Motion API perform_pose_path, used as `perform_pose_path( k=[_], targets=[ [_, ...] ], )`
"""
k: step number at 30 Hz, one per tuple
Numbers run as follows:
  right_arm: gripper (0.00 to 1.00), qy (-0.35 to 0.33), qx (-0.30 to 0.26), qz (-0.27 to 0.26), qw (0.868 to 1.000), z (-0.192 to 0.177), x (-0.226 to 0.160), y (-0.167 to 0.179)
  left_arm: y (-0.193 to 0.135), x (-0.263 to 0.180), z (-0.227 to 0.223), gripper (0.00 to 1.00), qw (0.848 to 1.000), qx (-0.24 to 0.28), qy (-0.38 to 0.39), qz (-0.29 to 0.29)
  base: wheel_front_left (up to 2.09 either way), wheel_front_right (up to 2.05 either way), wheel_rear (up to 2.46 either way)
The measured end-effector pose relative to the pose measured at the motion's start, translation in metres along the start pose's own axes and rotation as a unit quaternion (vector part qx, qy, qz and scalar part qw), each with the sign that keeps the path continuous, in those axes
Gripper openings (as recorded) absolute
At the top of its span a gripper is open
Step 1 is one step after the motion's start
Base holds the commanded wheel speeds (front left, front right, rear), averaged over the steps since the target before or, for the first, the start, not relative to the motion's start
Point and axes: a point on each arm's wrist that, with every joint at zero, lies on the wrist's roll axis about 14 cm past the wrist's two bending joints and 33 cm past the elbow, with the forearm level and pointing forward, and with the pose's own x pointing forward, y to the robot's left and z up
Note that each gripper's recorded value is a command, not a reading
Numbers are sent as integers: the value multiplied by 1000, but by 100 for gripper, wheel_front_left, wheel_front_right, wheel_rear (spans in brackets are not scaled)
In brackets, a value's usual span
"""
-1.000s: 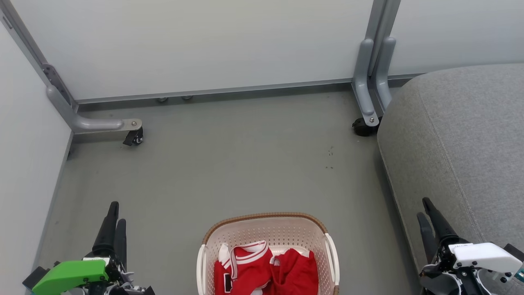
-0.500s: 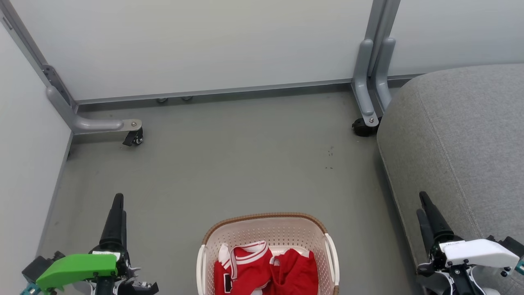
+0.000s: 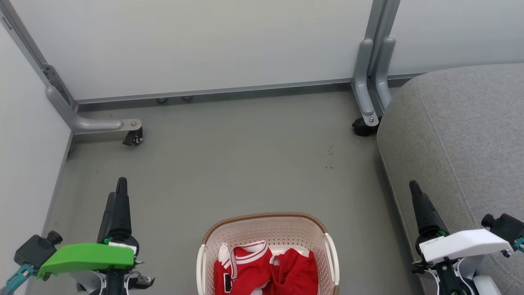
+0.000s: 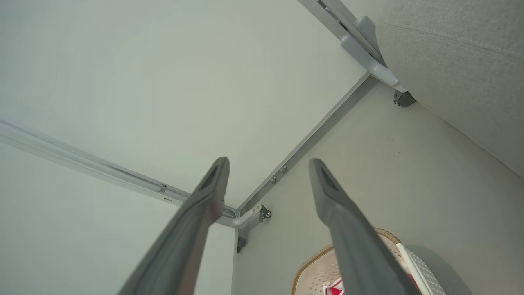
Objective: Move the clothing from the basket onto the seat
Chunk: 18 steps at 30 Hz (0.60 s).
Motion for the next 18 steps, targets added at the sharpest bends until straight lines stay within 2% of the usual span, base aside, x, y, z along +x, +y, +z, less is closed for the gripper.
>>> perform_pose_path(
  k=[13,18],
  targets=[
    [100,10,-141,22,990,-9,-4,10,-10,-3,-3,100,991,135,-1,-21,0,0,0],
    [100,8,-165,22,986,-10,-8,8,-9,-6,-5,100,985,174,-1,-20,0,0,0]
  ],
)
